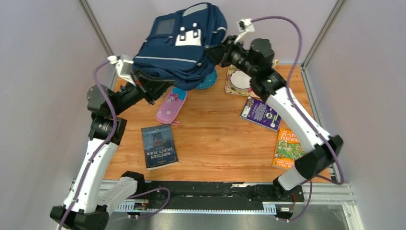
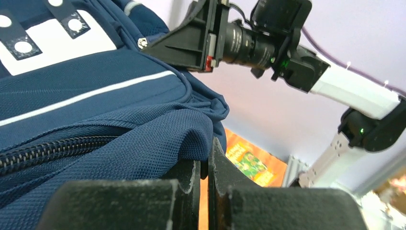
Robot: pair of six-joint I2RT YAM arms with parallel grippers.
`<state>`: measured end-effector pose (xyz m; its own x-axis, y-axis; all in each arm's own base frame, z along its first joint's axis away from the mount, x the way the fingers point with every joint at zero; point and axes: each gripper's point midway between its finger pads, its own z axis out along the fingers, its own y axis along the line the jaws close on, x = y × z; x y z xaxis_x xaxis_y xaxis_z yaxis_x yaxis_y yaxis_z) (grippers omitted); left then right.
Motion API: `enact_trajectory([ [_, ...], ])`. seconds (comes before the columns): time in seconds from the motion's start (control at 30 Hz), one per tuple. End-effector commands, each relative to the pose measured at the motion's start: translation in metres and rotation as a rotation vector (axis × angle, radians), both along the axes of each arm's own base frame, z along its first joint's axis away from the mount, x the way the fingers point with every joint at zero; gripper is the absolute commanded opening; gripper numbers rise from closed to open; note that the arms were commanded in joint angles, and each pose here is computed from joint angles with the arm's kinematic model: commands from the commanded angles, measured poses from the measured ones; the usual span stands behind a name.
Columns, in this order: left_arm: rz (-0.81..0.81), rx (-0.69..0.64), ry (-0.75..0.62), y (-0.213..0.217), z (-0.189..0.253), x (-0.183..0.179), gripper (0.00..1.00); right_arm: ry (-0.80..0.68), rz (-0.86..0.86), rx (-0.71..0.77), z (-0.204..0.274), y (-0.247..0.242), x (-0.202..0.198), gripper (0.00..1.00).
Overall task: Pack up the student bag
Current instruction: Place the student bag at the center of the board.
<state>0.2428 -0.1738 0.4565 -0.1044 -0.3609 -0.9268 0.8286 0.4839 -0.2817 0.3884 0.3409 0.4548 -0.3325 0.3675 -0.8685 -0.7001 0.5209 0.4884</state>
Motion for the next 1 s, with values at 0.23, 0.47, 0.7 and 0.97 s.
enact_trajectory([
  [0.23,-0.336,0.137,-0.051,-0.184,-0.039,0.009,0.0,-0.133,-0.332,-0.044,0.013,-0.174,-0.081,0.0],
  [0.47,-0.499,0.167,-0.006,-0.246,-0.084,-0.017,0.0,-0.116,-0.548,-0.127,-0.015,-0.245,-0.112,0.0],
  [0.7,-0.453,0.243,0.149,-0.213,-0.18,-0.039,0.0,0.107,-0.395,-0.081,-0.101,-0.218,-0.128,0.0],
  [0.97,-0.17,0.371,0.424,-0.129,-0.321,-0.059,0.0,0.339,-0.29,-0.17,-0.21,-0.181,-0.156,0.0],
])
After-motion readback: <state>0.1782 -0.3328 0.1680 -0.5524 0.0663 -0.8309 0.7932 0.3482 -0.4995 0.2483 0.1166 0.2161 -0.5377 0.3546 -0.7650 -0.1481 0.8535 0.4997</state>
